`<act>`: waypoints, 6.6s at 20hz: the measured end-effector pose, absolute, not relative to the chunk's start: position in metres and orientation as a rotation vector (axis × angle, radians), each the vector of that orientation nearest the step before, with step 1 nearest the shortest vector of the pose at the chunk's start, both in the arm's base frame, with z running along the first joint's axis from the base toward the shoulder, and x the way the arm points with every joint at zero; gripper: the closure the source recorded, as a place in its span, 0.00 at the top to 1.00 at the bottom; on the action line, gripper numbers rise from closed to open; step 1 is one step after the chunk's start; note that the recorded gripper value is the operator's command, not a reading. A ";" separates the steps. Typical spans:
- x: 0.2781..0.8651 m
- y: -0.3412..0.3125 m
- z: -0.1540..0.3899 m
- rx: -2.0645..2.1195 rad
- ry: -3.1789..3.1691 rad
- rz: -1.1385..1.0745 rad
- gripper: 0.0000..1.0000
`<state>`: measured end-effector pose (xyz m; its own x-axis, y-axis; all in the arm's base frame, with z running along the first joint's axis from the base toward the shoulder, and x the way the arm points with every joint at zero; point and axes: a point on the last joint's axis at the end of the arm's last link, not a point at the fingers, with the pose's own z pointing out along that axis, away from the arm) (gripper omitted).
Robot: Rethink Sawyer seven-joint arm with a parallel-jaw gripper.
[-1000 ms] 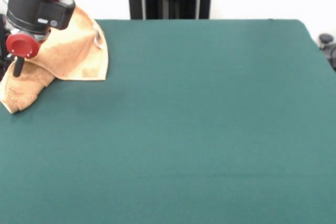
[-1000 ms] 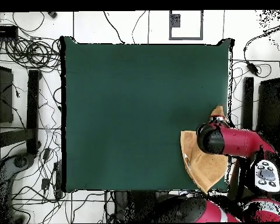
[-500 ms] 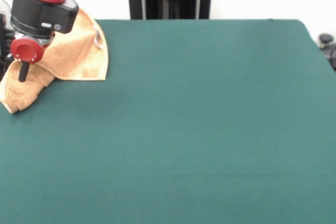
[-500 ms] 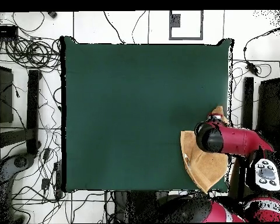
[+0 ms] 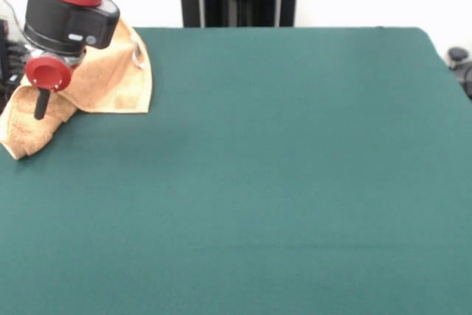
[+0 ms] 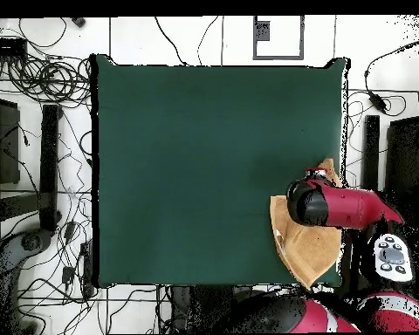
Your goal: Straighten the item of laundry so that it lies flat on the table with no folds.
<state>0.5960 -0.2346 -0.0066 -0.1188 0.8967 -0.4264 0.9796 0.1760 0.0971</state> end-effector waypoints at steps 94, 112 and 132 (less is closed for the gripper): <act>0.551 -0.153 -0.022 1.686 2.253 -0.909 1.00; 0.549 -0.145 -0.031 1.711 2.236 -0.932 1.00; 0.565 -0.191 0.013 1.809 2.120 -0.863 0.00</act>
<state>0.5655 -0.1913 0.0134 -0.2154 0.8241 -0.5239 0.9557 0.0677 -0.2865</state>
